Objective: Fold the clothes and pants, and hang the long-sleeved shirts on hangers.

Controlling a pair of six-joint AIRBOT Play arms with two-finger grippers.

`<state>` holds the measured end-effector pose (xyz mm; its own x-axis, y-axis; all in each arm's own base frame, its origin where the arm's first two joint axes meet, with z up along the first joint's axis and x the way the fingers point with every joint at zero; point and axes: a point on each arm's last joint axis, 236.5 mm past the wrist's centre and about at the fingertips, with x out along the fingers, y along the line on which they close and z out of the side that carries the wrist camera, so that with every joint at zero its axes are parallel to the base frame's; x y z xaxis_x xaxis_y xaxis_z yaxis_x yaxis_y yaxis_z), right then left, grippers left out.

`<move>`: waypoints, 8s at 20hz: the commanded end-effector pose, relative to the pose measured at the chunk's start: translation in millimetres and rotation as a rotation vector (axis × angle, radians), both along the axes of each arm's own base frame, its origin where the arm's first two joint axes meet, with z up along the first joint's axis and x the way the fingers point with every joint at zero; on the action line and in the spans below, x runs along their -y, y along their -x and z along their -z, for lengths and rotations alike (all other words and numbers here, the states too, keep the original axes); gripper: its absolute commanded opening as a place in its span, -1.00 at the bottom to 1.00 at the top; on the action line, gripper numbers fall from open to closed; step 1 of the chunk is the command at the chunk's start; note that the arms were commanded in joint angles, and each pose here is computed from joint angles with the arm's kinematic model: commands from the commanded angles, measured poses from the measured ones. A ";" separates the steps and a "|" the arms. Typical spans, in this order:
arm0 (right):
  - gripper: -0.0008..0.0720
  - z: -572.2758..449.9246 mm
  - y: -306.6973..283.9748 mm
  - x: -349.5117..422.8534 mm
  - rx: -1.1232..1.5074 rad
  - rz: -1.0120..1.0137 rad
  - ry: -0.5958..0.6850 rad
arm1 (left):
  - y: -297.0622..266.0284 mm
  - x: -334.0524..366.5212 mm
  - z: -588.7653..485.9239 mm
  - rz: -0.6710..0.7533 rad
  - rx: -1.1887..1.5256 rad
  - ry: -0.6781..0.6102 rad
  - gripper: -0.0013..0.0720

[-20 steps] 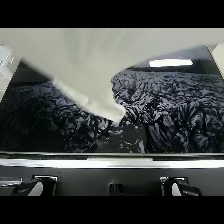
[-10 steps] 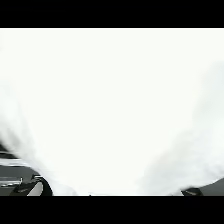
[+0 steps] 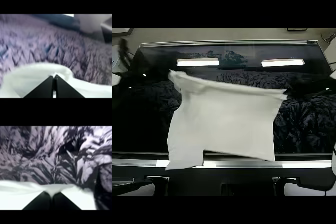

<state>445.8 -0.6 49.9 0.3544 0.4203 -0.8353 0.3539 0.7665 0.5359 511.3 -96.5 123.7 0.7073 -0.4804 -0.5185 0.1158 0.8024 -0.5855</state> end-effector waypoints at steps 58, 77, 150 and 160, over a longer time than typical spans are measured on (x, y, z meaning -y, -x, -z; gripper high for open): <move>0.23 141.6 232.2 -24.9 -0.419 0.059 -0.269 | 212.8 -23.1 205.9 0.202 -0.805 0.038 -0.91; -0.89 -181.2 79.8 45.4 0.394 -0.121 0.459 | 78.9 -37.6 -160.2 0.124 0.151 -0.149 -0.91; -0.88 139.9 16.7 -25.8 -0.272 -0.161 0.163 | 130.1 -49.6 196.4 0.262 -0.885 -0.060 -0.91; -0.88 134.1 46.7 -33.3 -0.371 -0.239 0.129 | 138.8 -69.6 180.7 0.246 -0.884 -0.115 -0.91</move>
<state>416.3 30.3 -85.4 0.0005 0.3302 -0.9439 0.3222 0.8935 0.3128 377.4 -36.3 -56.9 -0.0739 -0.4942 -0.8662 -0.1500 0.8642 -0.4803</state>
